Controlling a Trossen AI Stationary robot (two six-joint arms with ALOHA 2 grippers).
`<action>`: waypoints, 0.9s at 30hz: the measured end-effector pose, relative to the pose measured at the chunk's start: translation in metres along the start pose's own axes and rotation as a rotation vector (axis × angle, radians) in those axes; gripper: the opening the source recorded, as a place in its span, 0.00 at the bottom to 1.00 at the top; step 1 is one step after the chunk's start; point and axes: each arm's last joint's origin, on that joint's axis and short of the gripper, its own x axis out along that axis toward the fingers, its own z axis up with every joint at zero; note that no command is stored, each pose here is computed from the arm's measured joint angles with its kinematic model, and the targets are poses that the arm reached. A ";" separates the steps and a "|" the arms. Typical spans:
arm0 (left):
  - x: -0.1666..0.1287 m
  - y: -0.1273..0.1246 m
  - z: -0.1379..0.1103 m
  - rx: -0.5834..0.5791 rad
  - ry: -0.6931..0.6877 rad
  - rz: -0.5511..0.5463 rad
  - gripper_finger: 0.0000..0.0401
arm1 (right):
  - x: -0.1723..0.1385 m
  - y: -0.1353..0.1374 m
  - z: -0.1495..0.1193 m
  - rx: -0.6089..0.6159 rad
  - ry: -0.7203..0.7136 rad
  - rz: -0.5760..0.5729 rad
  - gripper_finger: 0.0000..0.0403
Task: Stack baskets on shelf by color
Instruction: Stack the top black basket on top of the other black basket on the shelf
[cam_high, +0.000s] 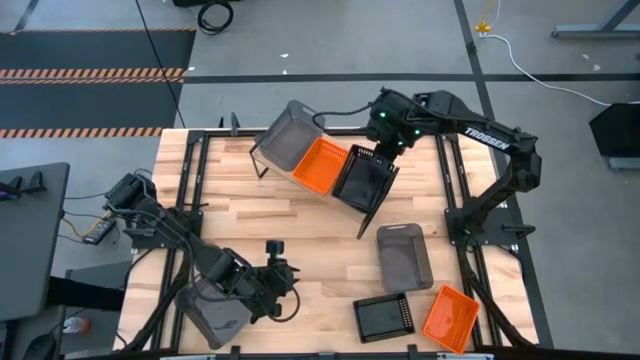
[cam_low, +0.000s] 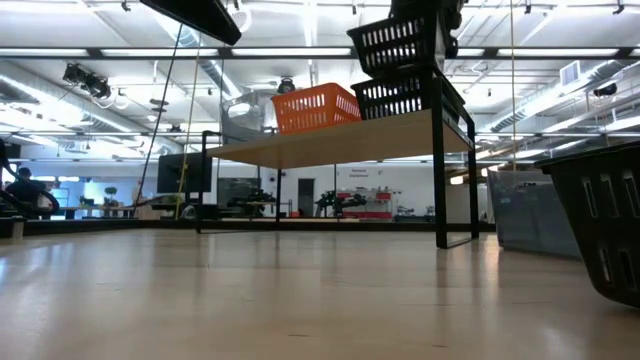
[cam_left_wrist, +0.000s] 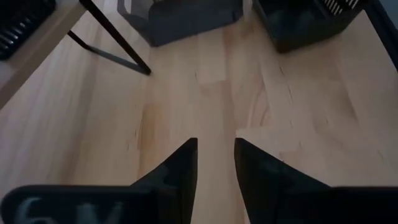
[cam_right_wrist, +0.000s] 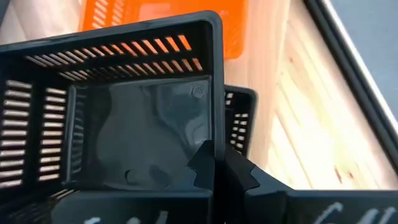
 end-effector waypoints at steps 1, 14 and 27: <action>0.000 0.000 0.000 -0.002 -0.001 0.000 0.28 | 0.003 -0.001 -0.001 0.003 0.007 0.001 0.02; -0.004 -0.007 0.000 -0.025 -0.016 -0.033 0.27 | 0.018 -0.031 -0.005 0.182 -0.021 -0.011 0.02; -0.004 -0.006 0.001 -0.033 -0.021 -0.018 0.27 | 0.031 -0.032 -0.030 0.298 -0.005 -0.016 0.03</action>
